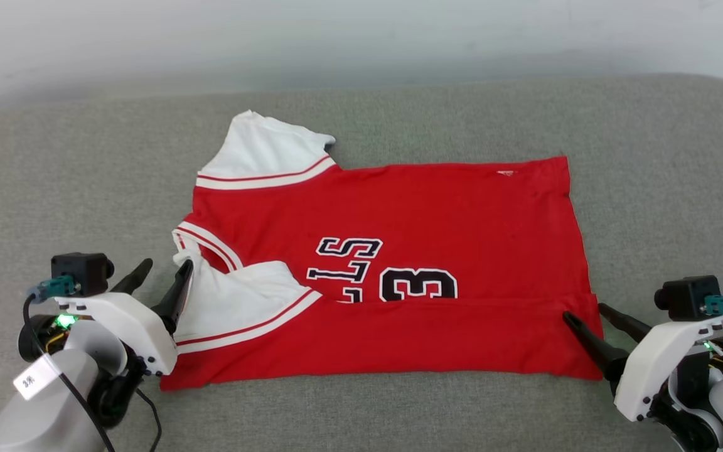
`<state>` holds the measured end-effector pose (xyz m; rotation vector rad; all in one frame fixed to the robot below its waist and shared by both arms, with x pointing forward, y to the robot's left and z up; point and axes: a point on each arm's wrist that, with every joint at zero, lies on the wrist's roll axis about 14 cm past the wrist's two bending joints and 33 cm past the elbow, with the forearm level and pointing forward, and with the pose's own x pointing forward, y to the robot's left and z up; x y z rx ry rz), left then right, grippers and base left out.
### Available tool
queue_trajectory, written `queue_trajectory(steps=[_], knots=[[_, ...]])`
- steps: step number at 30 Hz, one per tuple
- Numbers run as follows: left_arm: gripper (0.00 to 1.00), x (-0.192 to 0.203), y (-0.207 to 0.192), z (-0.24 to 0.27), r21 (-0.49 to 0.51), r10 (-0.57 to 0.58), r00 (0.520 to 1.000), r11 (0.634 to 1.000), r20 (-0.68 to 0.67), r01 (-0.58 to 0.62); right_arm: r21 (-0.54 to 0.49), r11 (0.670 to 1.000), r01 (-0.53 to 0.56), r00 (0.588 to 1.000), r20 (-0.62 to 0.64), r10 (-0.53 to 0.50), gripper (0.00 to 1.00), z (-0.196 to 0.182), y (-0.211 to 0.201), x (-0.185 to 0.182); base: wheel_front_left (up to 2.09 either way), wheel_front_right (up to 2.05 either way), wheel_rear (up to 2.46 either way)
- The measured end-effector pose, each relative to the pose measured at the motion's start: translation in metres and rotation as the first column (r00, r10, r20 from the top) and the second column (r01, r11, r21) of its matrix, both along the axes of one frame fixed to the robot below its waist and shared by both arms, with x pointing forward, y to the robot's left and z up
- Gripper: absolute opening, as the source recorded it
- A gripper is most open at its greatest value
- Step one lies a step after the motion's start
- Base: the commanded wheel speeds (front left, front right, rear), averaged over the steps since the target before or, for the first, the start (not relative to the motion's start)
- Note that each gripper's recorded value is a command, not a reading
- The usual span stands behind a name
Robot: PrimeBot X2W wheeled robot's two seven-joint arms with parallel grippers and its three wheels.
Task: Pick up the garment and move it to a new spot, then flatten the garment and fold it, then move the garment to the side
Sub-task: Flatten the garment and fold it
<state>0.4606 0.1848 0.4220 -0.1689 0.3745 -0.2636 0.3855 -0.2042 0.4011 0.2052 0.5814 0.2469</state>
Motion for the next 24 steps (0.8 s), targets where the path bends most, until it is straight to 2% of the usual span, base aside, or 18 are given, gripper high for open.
queue_trajectory(steps=[11,18,24], knots=[[1.00,-0.003,0.013,0.056,0.111,-0.073,0.997,0.992,0.034,0.068,-0.003,1.000,-0.005,0.992,0.123,0.006,1.00,0.037,-0.001,0.002,0.00,0.00,0.00],[1.00,-0.012,0.012,0.069,0.165,-0.141,0.986,0.974,-0.090,0.154,-0.013,1.000,-0.020,0.991,0.135,0.022,1.00,0.042,0.004,0.000,0.00,0.00,0.00],[1.00,-0.027,0.004,0.054,0.219,-0.199,0.940,0.940,-0.277,0.263,-0.016,1.000,-0.024,0.991,0.134,0.025,1.00,0.043,0.006,0.002,0.00,0.00,0.00]])
